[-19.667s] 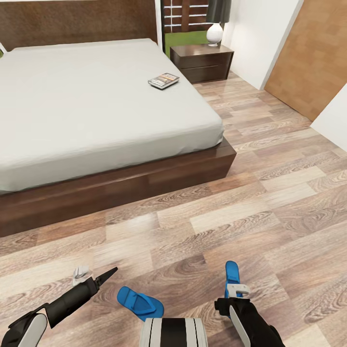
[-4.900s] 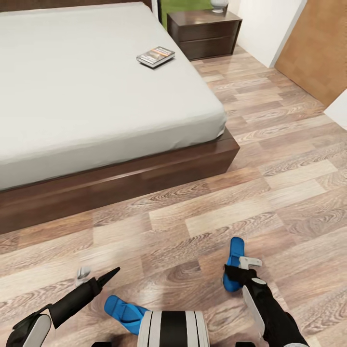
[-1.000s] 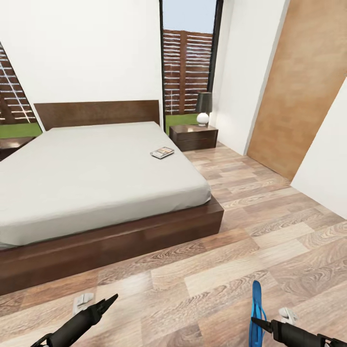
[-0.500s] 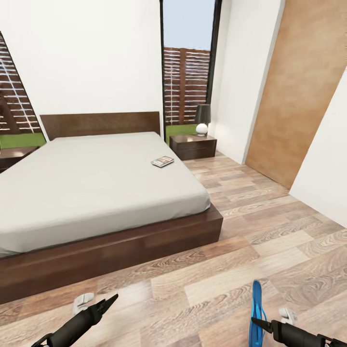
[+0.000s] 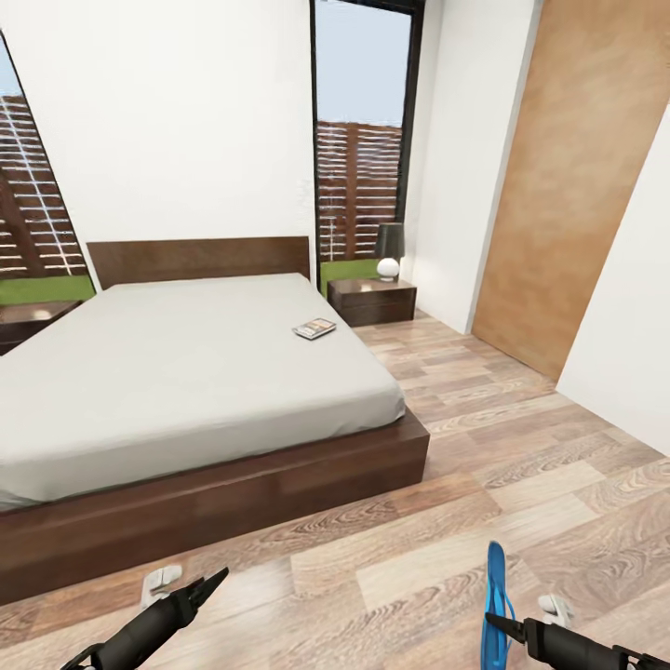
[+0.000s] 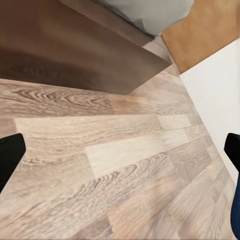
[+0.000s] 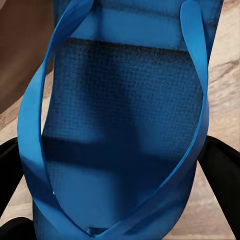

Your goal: In the bedroom, move the book from the bed onto either nightstand, and place the two sandals side by side next to the bed.

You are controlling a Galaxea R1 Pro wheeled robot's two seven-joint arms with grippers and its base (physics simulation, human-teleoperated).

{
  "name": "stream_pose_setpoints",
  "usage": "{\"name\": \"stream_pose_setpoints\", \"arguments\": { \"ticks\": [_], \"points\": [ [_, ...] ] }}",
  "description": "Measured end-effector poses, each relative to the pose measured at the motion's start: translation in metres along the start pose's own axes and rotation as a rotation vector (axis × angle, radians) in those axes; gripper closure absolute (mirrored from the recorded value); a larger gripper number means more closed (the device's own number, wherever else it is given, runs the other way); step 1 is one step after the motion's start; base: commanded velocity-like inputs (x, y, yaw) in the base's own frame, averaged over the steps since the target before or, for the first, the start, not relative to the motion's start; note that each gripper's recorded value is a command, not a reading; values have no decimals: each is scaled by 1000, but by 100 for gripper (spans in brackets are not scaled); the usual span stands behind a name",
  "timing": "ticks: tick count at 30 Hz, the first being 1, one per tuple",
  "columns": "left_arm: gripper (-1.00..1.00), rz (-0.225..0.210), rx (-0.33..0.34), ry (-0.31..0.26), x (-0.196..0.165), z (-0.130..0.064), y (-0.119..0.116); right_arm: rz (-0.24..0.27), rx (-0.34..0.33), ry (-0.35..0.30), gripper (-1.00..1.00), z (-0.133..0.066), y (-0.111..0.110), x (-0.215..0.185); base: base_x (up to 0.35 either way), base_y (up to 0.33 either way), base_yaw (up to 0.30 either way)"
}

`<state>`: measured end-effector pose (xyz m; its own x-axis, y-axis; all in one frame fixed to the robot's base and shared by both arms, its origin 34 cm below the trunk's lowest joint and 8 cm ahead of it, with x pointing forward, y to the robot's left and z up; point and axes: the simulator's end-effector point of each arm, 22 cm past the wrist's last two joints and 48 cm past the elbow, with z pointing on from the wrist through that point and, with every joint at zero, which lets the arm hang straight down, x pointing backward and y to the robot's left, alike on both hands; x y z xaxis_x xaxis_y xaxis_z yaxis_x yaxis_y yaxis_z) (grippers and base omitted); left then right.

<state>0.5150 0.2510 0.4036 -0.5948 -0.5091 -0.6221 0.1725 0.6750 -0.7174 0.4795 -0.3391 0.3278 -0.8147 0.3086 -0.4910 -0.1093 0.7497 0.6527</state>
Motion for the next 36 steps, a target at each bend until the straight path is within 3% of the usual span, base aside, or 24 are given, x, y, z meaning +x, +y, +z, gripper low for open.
{"name": "stream_pose_setpoints", "arguments": {
  "ticks": [14,20,25,30,33,36],
  "points": [
    [-100,24,23,-30,-20,-4,-19,-27,-13,-34,100,-10,16,-21,0,0,0],
    [-100,23,-7,12,-13,-6,-17,-49,-9,-46,100,-15,24,-32,0,0,0],
    [-100,48,-43,41,-7,-6,-15,-59,36,-50,100,-13,22,-29,0,0,0],
    [-100,88,-148,38,-3,-1,-4,-23,137,-30,100,-2,15,-15,0,0,0],
    [-100,100,-236,67,20,1,8,-6,191,-20,100,7,15,-8,0,0,0],
    [-100,171,-297,111,44,3,12,11,226,-5,100,12,17,5,0,0,0]
  ]
}}
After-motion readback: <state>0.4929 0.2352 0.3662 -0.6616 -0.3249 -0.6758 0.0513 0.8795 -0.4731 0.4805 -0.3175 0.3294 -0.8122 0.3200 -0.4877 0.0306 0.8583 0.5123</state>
